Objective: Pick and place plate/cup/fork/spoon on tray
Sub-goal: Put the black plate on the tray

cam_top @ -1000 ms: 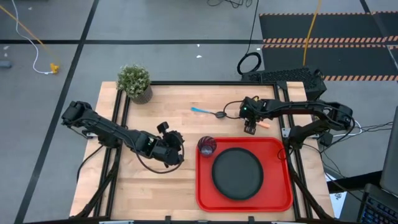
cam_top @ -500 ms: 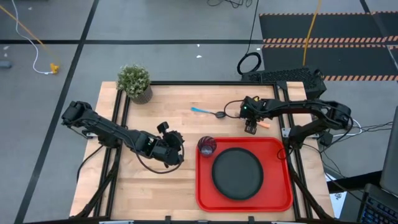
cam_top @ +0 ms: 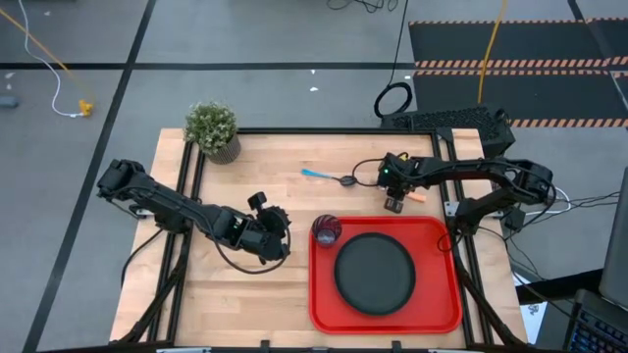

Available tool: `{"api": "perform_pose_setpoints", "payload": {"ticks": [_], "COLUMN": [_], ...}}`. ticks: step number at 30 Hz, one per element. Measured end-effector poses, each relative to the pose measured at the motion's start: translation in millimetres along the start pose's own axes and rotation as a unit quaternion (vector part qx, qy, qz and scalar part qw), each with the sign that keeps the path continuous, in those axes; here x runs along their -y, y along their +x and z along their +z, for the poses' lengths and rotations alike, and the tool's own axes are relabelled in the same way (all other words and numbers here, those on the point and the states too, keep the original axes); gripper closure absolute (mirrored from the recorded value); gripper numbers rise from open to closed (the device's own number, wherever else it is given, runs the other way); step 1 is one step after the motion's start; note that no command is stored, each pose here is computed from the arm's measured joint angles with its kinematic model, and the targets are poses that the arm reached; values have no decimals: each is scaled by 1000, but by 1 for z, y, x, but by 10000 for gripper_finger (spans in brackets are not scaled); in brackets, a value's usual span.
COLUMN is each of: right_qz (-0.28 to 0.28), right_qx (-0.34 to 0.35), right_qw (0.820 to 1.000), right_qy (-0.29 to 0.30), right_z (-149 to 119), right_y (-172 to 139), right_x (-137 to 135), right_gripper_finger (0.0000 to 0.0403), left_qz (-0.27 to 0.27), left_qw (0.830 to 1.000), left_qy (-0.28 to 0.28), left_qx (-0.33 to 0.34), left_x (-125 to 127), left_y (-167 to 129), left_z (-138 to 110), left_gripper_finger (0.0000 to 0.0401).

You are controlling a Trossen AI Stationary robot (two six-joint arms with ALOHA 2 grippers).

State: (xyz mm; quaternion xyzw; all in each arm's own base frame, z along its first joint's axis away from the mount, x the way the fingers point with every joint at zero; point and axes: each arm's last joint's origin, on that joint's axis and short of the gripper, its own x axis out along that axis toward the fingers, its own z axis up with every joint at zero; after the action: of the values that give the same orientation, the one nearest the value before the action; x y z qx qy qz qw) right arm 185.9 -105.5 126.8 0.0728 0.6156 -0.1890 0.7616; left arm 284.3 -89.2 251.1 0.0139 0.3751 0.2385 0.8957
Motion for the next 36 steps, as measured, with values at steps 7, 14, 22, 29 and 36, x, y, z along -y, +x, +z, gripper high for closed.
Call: {"api": "perform_pose_setpoints", "payload": {"ticks": [7, 14, 22, 29, 36], "right_qz": [5, -10, -20, -2, -14], "right_qx": [3, 6, 11, 21, 57], "right_qw": [998, 998, 991, 976, 972], "right_qy": [64, 56, 133, 216, 226], "right_z": [1, 1, -10, -29, -43], "right_y": [0, -4, -27, -58, -78], "right_x": [-3, -14, -30, -50, -60], "right_gripper_finger": [394, 395, 401, 399, 400], "left_qz": [0, 0, 0, 1, 2], "left_qw": [1000, 1000, 1000, 1000, 1000], "left_qy": [4, 4, 4, 4, 4], "left_qx": [0, 0, 0, 1, 2], "left_x": [0, 0, 0, 0, 0], "left_y": [0, 0, 0, 0, 0], "left_z": [0, 0, 0, 0, 0], "left_gripper_finger": [306, 306, 306, 306, 306]}}
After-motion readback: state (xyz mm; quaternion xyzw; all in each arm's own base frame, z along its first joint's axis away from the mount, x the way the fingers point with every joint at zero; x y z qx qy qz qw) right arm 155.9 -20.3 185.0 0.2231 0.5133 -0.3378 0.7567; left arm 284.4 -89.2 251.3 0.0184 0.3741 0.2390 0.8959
